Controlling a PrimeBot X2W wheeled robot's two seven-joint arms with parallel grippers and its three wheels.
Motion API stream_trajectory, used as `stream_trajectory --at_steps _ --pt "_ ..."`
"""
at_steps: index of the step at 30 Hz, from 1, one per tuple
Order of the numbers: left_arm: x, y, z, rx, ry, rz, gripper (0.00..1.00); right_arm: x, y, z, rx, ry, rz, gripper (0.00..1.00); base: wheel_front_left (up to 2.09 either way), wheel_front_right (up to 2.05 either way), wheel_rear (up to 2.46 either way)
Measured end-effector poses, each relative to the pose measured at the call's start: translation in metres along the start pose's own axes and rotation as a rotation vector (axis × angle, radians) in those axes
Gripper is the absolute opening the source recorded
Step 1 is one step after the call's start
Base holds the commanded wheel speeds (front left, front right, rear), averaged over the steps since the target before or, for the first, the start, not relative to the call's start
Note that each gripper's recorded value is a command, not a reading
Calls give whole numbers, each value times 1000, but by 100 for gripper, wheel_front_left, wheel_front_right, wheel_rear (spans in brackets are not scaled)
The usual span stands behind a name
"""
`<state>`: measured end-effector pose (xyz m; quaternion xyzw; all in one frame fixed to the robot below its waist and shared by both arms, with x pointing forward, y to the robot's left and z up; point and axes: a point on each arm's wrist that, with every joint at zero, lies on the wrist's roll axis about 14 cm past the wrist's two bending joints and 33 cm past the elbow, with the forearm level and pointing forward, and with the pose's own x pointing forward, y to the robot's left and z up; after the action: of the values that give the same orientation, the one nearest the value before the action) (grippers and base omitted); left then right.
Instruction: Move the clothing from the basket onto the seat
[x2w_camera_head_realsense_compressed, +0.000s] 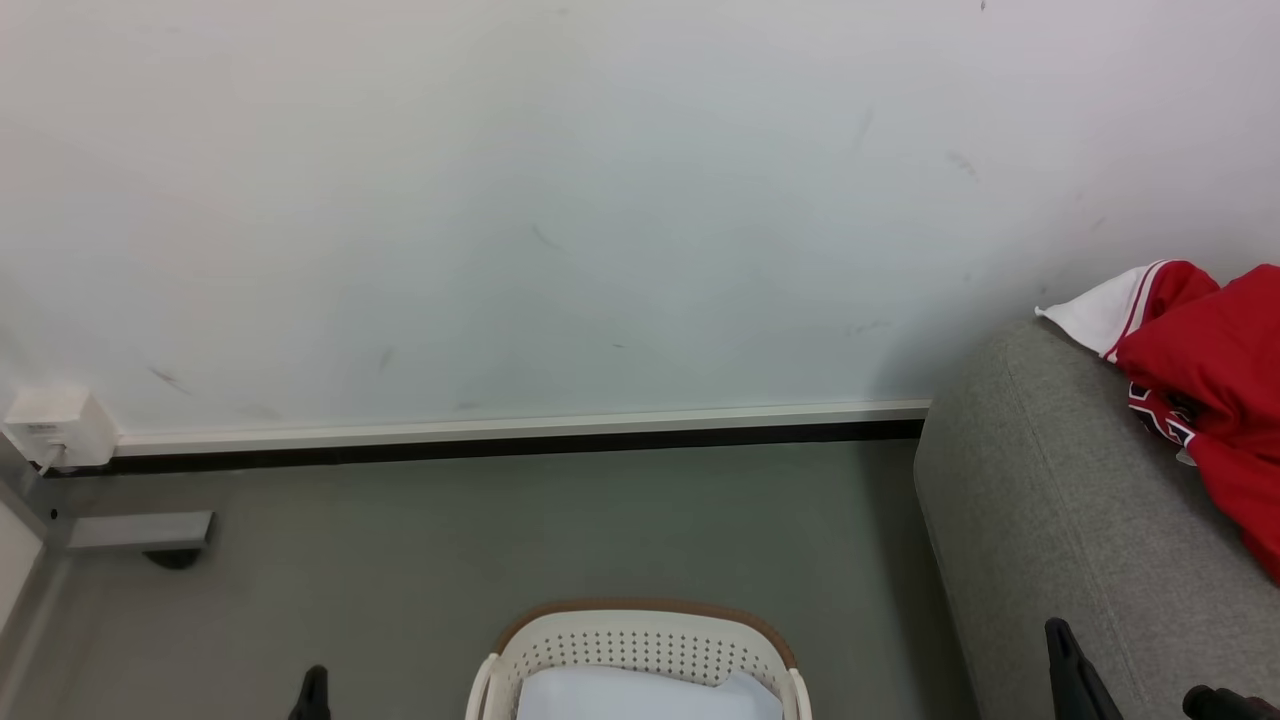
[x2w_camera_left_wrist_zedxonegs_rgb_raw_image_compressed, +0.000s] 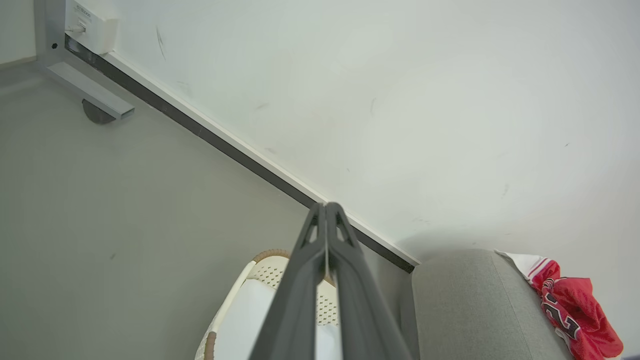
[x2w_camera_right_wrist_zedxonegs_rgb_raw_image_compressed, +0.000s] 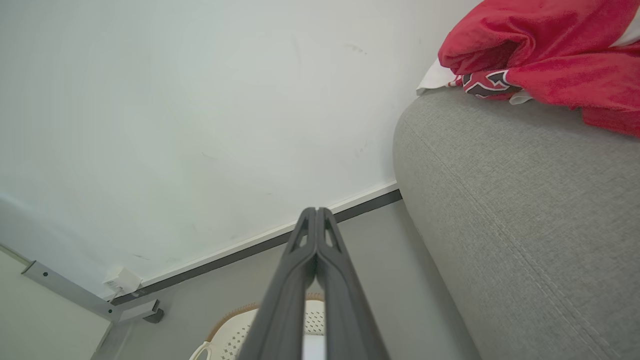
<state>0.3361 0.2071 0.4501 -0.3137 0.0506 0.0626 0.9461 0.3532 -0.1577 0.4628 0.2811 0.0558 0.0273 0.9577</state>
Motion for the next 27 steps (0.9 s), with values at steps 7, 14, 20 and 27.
stream_trajectory --at_steps 7,14,20,27 --pt "5 -3 4 -99 -3 -1 0 2 -5 4 107 -6 -21 0 0 0 0" --pt "9 -6 7 -189 -3 -5 0 6 -5 11 201 -22 -26 0 0 0 0" --pt "13 -9 10 -259 -3 -10 0 7 -8 15 281 -28 -37 0 0 0 0" --pt "17 -12 13 -342 -2 -19 0 11 -8 21 369 -42 -35 0 0 0 0"
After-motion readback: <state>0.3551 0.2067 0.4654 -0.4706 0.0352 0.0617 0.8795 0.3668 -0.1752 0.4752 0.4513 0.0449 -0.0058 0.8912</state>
